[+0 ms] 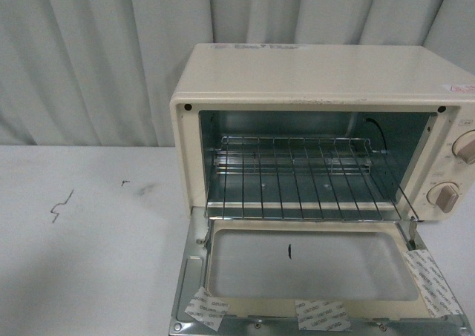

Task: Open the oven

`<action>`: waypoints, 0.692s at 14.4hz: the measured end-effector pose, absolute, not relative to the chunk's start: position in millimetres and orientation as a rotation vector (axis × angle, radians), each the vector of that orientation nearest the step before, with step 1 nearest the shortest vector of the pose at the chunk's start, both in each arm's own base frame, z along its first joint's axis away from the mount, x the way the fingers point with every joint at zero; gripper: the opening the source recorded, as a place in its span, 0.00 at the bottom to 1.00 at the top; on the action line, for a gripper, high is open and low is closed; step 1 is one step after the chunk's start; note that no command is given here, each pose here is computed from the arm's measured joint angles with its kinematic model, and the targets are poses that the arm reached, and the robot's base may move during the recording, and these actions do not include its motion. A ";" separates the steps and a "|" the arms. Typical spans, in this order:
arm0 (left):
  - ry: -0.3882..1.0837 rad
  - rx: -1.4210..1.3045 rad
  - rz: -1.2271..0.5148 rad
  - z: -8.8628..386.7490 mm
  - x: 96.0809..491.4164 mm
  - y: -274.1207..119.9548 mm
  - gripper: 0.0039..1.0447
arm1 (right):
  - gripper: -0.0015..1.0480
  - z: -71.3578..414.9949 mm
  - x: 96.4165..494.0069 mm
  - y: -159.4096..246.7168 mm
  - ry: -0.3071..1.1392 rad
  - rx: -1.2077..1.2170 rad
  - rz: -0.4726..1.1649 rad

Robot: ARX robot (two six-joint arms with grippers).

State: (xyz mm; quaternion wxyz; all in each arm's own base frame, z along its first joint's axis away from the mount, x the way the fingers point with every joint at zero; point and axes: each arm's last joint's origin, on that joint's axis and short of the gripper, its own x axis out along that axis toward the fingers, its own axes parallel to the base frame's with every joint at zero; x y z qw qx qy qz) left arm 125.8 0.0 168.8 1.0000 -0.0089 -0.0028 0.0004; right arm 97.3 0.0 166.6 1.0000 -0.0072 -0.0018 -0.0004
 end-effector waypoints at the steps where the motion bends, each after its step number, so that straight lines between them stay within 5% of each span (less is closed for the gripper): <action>1: -0.009 -0.018 0.001 169.4 123.4 0.0 0.01 | 0.94 166.6 97.3 0.0 -0.004 -0.014 0.000; 10: -0.008 -0.017 0.001 169.2 108.7 0.0 0.01 | 0.94 166.6 97.3 0.0 -0.004 -0.014 0.000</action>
